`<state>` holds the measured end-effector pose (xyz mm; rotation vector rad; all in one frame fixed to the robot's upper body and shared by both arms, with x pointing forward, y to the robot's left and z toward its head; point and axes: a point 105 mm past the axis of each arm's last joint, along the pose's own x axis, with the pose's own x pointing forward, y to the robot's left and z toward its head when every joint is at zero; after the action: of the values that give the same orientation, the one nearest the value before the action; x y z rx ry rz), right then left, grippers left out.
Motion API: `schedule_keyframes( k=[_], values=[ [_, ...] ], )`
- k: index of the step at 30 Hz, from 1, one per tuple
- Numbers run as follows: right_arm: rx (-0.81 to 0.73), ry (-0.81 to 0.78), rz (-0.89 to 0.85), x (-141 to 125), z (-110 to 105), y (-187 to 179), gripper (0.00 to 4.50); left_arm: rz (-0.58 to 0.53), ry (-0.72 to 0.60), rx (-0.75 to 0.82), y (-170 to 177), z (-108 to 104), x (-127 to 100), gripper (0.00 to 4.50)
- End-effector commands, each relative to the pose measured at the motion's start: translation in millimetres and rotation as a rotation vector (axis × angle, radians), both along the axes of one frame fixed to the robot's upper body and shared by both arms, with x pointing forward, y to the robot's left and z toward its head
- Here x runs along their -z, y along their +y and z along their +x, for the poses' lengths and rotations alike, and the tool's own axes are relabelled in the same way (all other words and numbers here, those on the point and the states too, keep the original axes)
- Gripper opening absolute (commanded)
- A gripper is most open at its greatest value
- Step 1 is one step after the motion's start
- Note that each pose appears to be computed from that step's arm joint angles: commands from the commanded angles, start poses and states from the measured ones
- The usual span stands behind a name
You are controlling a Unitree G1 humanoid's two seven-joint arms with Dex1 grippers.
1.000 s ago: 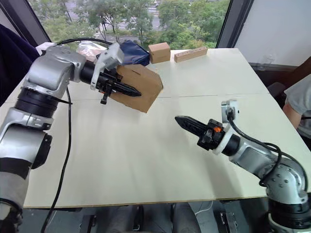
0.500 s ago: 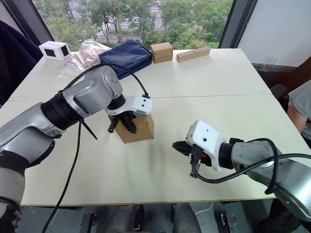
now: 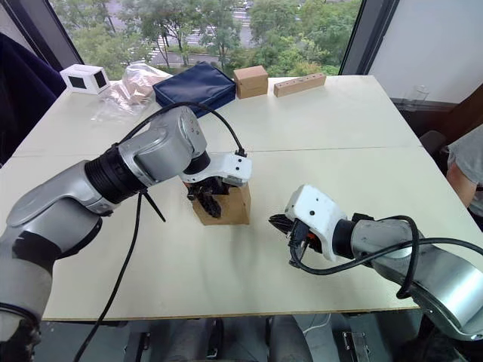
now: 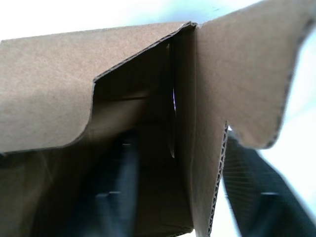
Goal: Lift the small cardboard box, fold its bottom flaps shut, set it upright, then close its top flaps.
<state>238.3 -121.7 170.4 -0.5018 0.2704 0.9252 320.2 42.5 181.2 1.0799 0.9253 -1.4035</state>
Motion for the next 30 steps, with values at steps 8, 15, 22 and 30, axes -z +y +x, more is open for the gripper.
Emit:
schedule_keyframes(
  k=[8, 15, 22, 30],
  values=[
    [-0.067, -0.014, 0.104, -19, 4, 3, 0.0, -0.43, 0.143, -0.123, -1, -7, -96, 2.95],
    [-0.07, -0.021, 0.149, -29, 13, -1, 0.0, -0.819, -0.04, -0.263, 45, 31, -137, 2.95],
    [0.029, -0.029, 0.221, -16, 48, -14, 0.0, -1.042, -0.336, -0.671, 113, 68, -87, 2.95],
    [0.035, 0.016, 0.224, 22, 67, -1, 0.0, -1.002, -0.326, -0.785, 128, 17, 4, 0.57]
  ],
)
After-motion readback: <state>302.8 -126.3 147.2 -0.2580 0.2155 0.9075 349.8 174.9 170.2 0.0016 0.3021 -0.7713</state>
